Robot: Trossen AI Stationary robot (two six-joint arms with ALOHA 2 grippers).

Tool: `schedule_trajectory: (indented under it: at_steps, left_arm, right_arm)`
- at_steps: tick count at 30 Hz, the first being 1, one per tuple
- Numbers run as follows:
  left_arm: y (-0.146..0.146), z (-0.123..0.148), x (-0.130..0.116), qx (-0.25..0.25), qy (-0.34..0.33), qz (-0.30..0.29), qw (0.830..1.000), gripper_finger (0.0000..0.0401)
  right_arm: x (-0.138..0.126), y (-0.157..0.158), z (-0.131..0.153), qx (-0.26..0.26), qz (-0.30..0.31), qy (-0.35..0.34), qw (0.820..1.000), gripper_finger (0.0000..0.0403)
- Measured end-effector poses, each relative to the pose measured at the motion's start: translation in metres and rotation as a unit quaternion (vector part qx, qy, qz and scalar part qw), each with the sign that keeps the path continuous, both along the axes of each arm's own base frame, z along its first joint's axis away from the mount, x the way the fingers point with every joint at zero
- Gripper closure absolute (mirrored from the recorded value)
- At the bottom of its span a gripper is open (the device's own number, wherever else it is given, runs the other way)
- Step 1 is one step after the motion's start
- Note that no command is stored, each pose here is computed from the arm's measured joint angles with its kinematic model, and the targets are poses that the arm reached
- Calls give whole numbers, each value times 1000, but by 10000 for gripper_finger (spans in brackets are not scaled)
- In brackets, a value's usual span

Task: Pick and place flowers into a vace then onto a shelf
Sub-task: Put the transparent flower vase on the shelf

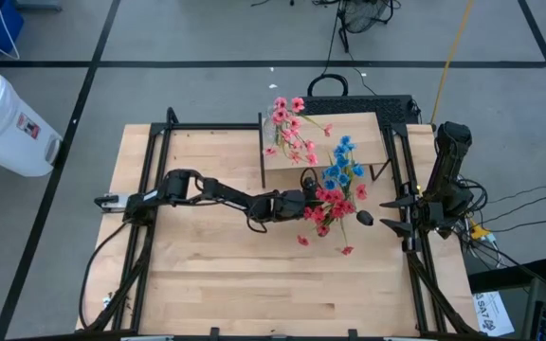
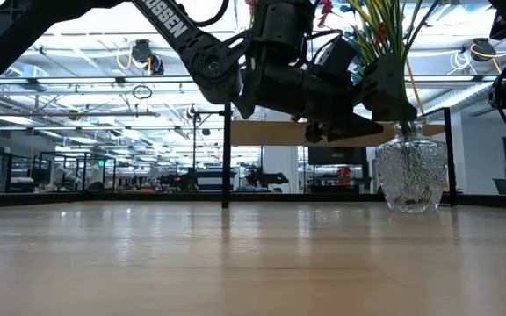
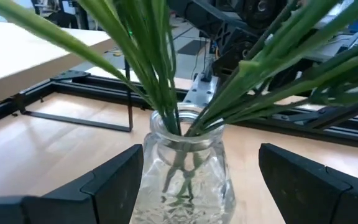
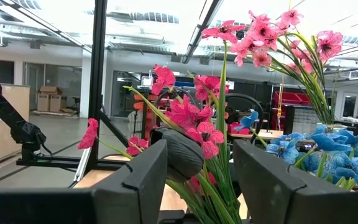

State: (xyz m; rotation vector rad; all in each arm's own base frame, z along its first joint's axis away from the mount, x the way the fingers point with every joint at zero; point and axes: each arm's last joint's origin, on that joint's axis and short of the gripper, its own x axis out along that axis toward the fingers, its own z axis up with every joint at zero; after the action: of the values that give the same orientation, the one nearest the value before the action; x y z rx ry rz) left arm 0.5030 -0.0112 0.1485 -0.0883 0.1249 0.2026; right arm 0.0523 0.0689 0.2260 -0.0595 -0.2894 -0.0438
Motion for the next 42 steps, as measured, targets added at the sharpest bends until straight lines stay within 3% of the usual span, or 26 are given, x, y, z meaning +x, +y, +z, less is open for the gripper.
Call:
schedule_trajectory:
  at_steps: [26, 35, 42]
  left_arm:
    - [7, -2, 1, -1, -2, -4, 1000, 79]
    - [6, -23, 28, 19, 20, 1, 1000, 79]
    - [3, -21, 31, 17, 17, -15, 1000, 79]
  right_arm:
    - [0, 0, 0, 0, 0, 0, 1000, 225]
    - [0, 1, -1, -7, -1, 3, 1000, 227]
    - [0, 1, -1, -8, 0, 3, 1000, 227]
